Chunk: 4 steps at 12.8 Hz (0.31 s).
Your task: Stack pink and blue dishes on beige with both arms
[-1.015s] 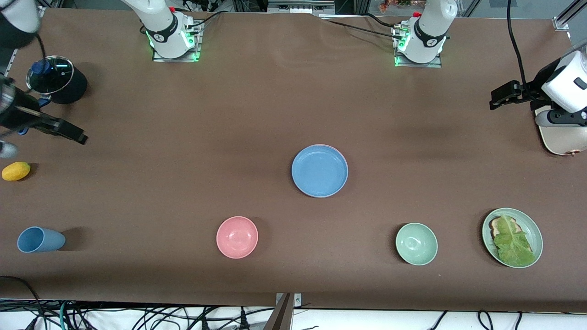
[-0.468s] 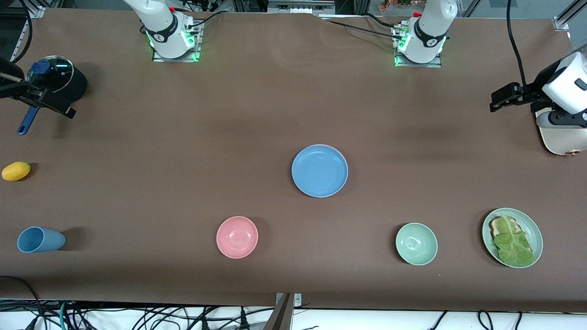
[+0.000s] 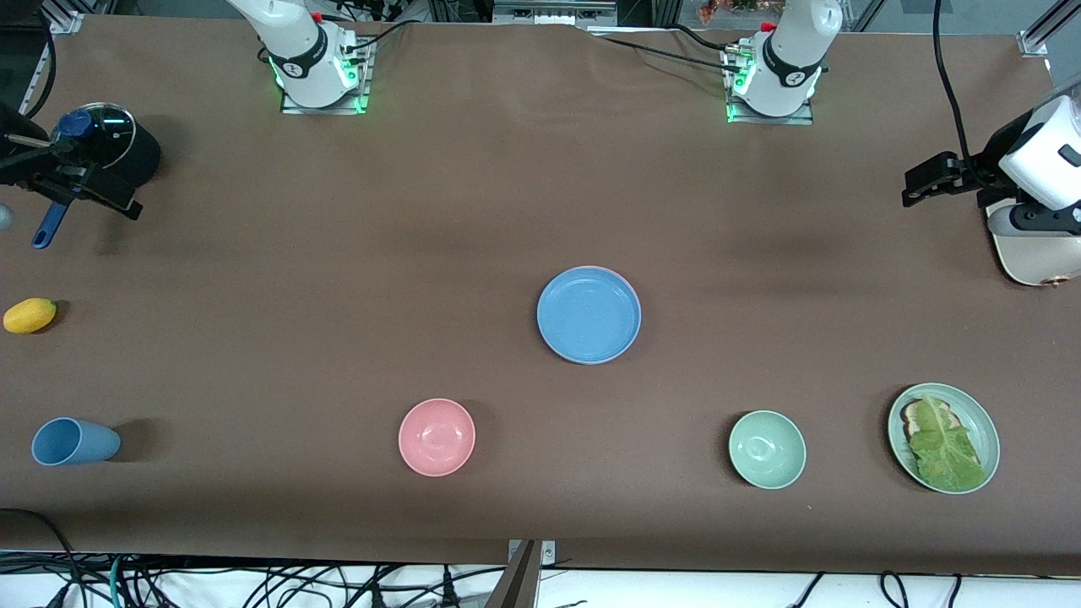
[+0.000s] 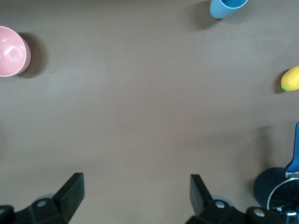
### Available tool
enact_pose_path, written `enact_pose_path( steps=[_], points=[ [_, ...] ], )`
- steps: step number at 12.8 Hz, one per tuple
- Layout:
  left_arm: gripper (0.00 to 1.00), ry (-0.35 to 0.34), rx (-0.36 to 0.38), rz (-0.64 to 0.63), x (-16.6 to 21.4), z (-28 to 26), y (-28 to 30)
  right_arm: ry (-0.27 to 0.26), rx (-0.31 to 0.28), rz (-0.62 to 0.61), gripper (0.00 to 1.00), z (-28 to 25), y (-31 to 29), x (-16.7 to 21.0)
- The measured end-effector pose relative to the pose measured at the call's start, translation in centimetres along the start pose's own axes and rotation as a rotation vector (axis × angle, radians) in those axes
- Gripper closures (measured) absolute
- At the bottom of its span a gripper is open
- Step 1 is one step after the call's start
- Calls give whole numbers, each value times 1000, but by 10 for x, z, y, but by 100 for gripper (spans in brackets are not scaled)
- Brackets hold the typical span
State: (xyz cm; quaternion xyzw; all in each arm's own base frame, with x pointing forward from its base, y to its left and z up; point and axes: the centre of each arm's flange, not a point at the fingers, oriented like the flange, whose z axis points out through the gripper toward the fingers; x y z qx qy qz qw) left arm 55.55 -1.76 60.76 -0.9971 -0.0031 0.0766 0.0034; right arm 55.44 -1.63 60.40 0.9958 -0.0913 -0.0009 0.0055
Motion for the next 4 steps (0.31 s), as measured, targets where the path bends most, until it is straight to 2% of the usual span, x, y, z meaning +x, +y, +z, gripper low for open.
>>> enact_pose_path(
  steps=[4],
  points=[
    [0, 1, 0, 0, 0, 0, 0, -8, -1, 1, 0, 4, 7, 1]
  ],
)
